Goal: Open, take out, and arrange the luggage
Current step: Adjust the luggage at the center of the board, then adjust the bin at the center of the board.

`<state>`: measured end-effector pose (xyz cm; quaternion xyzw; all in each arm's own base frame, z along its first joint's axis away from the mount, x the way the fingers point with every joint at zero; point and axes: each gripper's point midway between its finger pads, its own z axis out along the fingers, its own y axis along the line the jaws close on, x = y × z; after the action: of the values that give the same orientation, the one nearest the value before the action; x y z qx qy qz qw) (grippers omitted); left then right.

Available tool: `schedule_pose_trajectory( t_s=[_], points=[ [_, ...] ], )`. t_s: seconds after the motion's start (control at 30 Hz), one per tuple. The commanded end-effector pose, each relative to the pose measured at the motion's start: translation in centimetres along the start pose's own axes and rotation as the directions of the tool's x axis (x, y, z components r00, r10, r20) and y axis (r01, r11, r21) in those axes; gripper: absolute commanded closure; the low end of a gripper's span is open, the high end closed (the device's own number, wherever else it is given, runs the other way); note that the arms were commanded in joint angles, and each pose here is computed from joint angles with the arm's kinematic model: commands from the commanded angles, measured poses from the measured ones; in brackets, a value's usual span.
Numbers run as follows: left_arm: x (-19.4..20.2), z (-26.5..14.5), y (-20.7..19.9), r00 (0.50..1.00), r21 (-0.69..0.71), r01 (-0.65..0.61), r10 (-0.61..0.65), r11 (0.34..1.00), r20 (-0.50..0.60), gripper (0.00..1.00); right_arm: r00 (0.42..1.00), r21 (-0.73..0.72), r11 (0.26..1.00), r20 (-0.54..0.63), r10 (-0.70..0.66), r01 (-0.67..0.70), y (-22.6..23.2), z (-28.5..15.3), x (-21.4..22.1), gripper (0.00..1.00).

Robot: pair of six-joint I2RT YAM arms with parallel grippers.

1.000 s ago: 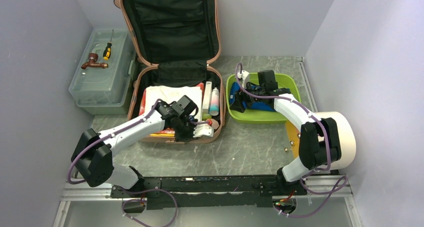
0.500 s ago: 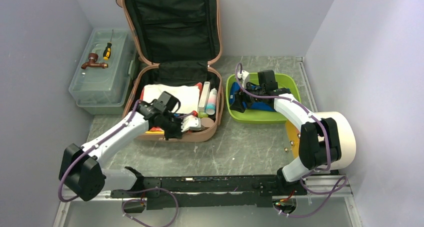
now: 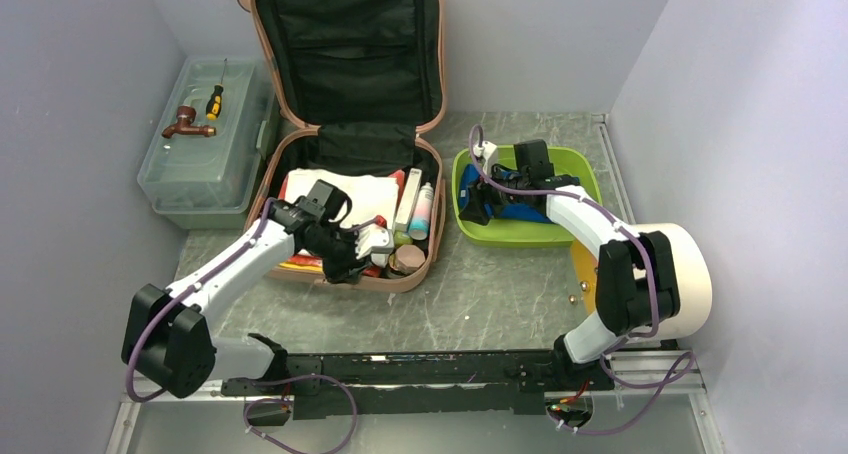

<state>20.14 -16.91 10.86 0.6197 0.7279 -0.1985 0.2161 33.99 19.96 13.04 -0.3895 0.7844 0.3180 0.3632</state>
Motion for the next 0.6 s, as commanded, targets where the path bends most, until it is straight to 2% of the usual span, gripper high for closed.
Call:
schedule_pose_trajectory(
  t_s=[0.0, 0.07, 0.17, 0.27, 0.33, 0.43, 0.5, 0.57],
  points=[
    [-1.5, 1.5, 2.3, 0.998, -0.056, -0.043, 0.046, 0.997, 0.048, 0.63, 1.0, -0.016, 1.0, 0.016, -0.026, 0.026, -0.5, 0.3, -1.2, 0.4],
    [-0.9, 3.0, 2.7, 0.997, -0.075, -0.051, 0.054, 0.996, 0.047, 0.76, 1.0, -0.022, 1.0, -0.002, -0.009, 0.008, -0.7, 0.7, -0.7, 0.4],
    [1.5, 5.3, 2.8, 0.997, -0.085, -0.072, 0.072, 0.994, -0.001, 0.83, 0.999, -0.034, 0.999, -0.037, 0.023, -0.024, -1.1, 1.5, 0.2, 0.42],
    [5.4, 6.1, 4.9, 0.991, -0.213, -0.089, 0.065, 0.973, -0.119, 0.93, 0.996, -0.048, 0.997, -0.075, 0.055, -0.059, -1.5, 2.5, 1.2, 0.43],
    [7.2, 6.7, 5.3, 0.987, -0.262, -0.107, 0.07, 0.959, -0.147, 1.0, 0.992, -0.054, 0.995, -0.098, 0.084, -0.089, -1.7, 3.4, 1.7, 0.44],
    [6.0, 6.9, 6.1, 0.985, -0.261, -0.113, 0.073, 0.959, -0.157, 1.0, 0.975, -0.091, 0.985, -0.178, 0.13, -0.148, -0.1, 5.5, 1.3, 0.43],
    [4.1, 6.0, 6.1, 0.991, -0.221, -0.052, 0.022, 0.974, -0.135, 1.0, 0.971, -0.093, 0.993, -0.233, 0.05, -0.074, 1.2, 6.2, 0.3, 0.41],
    [3.1, 5.2, 6.2, 0.992, -0.214, -0.049, 0.022, 0.976, -0.126, 1.0, 0.98, -0.073, 0.997, -0.194, -0.034, 0.02, 1.9, 5.6, -1.3, 0.35]
  ],
)
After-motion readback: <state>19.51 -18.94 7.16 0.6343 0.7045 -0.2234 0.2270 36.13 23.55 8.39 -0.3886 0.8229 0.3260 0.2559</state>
